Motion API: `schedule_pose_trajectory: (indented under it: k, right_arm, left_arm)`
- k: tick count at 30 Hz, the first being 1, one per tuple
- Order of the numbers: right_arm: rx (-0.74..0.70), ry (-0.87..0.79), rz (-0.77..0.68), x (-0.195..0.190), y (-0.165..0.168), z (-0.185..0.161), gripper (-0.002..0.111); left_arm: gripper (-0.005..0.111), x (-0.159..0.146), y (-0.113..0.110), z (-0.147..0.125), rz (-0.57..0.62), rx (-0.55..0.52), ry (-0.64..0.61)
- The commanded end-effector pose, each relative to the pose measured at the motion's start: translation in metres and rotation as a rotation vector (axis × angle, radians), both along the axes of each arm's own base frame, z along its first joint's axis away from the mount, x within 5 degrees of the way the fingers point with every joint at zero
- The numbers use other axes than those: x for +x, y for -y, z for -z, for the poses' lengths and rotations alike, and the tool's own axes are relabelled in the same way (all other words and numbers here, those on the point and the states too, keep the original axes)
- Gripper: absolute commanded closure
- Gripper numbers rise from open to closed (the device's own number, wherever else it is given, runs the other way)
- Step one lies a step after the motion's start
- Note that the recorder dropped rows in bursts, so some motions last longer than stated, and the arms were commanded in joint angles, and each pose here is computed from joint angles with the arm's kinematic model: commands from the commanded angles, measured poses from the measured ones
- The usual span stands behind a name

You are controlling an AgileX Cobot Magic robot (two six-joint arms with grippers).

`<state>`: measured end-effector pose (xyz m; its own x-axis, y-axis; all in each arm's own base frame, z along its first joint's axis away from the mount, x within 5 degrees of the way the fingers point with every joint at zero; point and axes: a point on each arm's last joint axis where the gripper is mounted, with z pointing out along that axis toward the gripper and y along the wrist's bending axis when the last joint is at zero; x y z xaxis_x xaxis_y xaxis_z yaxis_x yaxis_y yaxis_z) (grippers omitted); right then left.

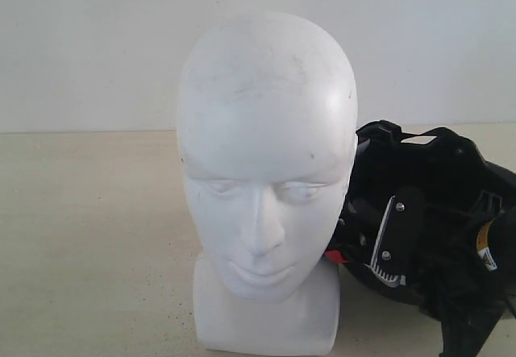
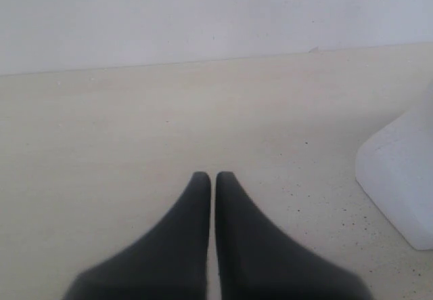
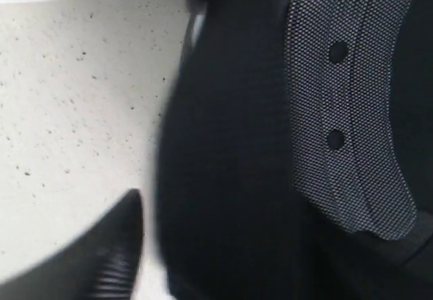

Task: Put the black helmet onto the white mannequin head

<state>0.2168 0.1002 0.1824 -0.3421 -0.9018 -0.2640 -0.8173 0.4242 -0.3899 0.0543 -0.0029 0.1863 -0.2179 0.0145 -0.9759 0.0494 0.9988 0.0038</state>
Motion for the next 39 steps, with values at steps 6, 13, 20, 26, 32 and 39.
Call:
schedule_pose_trajectory:
  k: [6, 13, 20, 26, 32, 39]
  right_arm:
    - [-0.039, 0.03, -0.04, 0.002, 0.002, -0.001, 0.107]
    - [-0.012, 0.021, 0.056, 0.005, 0.002, -0.006, 0.109]
    - [0.055, 0.137, 0.12, 0.015, -0.001, -0.047, 0.109]
    - [0.245, 0.321, 0.169, 0.01, 0.0, -0.095, 0.109]
    - [0.549, 0.55, 0.167, -0.009, 0.001, -0.146, 0.109]
    - [0.754, 0.756, 0.093, -0.042, 0.013, -0.19, 0.109]
  left_arm:
    - [0.102, 0.0, 0.0, 0.001, -0.004, -0.018, -0.001]
    - [0.102, 0.0, 0.0, 0.001, -0.004, -0.018, -0.001]
    - [0.102, 0.0, 0.0, 0.001, -0.004, -0.018, -0.001]
    - [0.102, 0.0, 0.0, 0.001, -0.004, -0.018, -0.001]
    - [0.102, 0.0, 0.0, 0.001, -0.004, -0.018, -0.001]
    - [0.102, 0.0, 0.0, 0.001, -0.004, -0.018, -0.001]
